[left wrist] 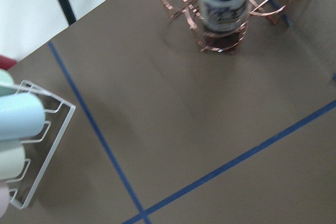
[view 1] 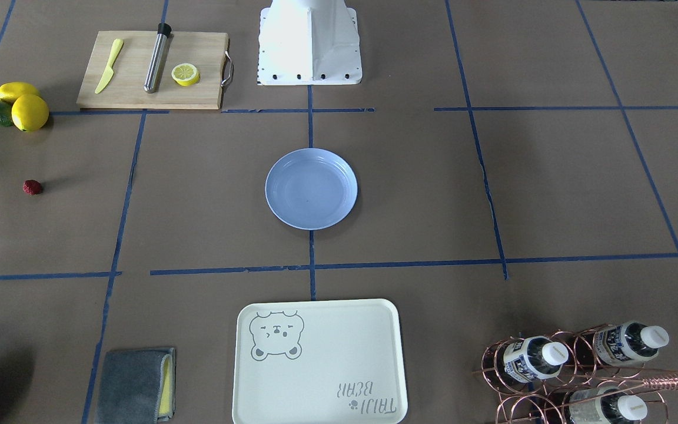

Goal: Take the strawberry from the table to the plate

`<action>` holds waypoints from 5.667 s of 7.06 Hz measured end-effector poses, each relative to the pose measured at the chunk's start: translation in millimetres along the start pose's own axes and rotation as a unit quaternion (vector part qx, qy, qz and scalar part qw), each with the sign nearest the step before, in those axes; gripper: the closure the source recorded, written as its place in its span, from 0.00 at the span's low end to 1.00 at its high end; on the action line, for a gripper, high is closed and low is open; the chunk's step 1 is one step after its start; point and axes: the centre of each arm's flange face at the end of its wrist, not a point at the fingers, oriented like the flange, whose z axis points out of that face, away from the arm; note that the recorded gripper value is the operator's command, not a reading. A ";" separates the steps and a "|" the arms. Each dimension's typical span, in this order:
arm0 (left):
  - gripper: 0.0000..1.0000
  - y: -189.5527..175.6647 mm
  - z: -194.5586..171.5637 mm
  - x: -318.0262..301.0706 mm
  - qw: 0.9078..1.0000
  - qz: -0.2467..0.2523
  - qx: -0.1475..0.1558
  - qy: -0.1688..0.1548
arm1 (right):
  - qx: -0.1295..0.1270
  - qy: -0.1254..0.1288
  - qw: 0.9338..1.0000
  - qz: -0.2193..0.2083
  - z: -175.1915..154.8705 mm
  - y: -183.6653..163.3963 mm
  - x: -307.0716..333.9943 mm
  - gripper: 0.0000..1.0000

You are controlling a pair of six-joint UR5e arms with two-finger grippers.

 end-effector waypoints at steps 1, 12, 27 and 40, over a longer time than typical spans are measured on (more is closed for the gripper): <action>0.00 28.2 11.0 -14.2 0.999 -0.031 -0.018 0.007 | -0.014 0.007 1.000 0.013 14.9 17.7 -14.3 0.00; 0.00 50.0 14.1 -15.9 0.996 -0.076 -0.038 0.014 | -0.036 0.110 0.993 -0.001 143.1 175.8 -17.2 1.00; 0.00 44.0 0.4 -5.4 0.997 -0.067 -0.029 0.012 | 0.005 0.126 0.988 0.091 271.0 -26.6 -552.2 1.00; 0.00 51.8 12.3 -13.8 0.996 -0.077 -0.042 0.014 | -0.014 0.128 0.989 0.079 236.2 -99.2 -453.1 0.00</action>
